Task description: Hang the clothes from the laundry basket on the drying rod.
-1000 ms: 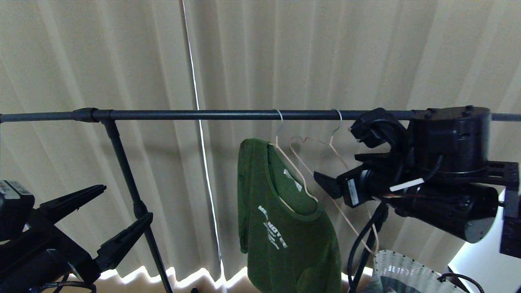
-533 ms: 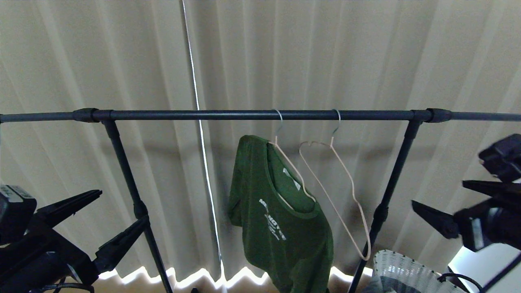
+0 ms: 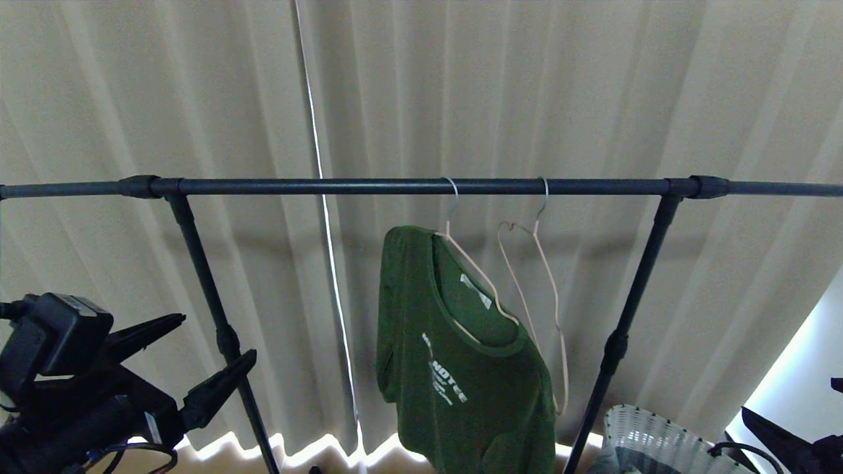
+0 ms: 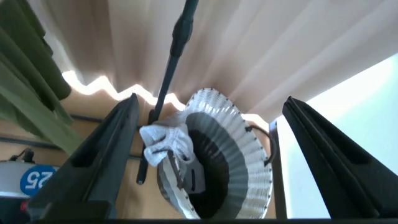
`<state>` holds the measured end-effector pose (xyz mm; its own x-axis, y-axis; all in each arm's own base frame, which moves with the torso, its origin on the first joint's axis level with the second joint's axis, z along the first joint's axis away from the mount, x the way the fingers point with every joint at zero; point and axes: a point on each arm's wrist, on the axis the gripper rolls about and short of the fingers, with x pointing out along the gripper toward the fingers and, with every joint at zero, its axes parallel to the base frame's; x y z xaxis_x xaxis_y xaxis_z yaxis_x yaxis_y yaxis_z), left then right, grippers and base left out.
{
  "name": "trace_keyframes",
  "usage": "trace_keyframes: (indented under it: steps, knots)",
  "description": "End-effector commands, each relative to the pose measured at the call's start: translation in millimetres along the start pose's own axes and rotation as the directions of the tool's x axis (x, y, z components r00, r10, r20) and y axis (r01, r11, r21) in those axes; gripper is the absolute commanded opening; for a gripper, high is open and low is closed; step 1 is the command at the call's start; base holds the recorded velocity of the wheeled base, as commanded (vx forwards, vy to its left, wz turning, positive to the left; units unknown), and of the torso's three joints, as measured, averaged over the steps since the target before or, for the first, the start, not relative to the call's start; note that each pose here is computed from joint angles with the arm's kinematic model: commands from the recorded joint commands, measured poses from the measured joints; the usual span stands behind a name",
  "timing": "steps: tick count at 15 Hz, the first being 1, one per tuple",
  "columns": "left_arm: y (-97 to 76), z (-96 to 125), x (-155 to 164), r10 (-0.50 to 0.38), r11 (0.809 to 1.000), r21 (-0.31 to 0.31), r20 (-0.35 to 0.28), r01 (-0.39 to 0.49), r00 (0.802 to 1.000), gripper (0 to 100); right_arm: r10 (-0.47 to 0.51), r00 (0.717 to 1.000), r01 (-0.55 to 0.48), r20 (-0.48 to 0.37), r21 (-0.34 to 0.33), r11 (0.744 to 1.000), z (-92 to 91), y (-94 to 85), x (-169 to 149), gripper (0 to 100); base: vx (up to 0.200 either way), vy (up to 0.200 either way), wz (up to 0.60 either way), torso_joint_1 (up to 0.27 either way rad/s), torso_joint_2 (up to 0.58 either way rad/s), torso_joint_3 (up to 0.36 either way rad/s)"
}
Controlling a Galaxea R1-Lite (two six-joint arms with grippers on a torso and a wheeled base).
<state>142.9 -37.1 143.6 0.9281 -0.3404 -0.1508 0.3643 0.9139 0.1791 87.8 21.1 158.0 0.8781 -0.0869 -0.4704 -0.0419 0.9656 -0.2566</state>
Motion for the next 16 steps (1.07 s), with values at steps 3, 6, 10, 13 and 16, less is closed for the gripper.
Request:
trace_keyframes:
  steps: [3, 6, 10, 13, 16]
  knots:
    - [3.3, -6, 3, 0.019, 1.0, -0.006, -0.036, -0.02, 0.999, 100, 0.008, 1.0, -0.009, 0.027, 0.011, 1.0, -20.2, 4.3, 6, 100, -0.067, 0.0, 0.0, 0.002, 0.0, 0.001]
    - [6.3, -5, 0, 0.043, 0.999, -0.006, -0.026, -0.043, 0.999, 100, 0.014, 0.999, -0.015, 0.029, 0.025, 1.0, -27.0, 4.7, 5, 100, -0.2, 0.0, 0.0, 0.012, 0.01, 0.001]
    - [4.9, -3, -10, 0.048, 0.999, 0.005, 0.005, -0.048, 0.999, 100, 0.028, 0.998, -0.029, -0.052, -0.004, 1.0, -36.8, 9.3, 14, 100, -0.2, 0.0, 0.0, -0.005, 0.0, 0.006]
    - [3.6, -5, -11, 0.042, 0.999, 0.016, 0.0, -0.042, 0.999, 100, 0.028, 0.998, -0.028, -0.049, -0.003, 1.0, -37.1, 9.2, 14, 100, -0.2, 0.0, 0.0, 0.004, 0.0, 0.002]
    - [3.4, -6, -11, 0.041, 0.999, 0.015, -0.006, -0.041, 0.999, 100, 0.028, 0.999, -0.028, -0.042, 0.0, 1.0, -37.0, 8.8, 13, 100, -0.2, 0.0, 0.0, -0.001, 0.0, 0.002]
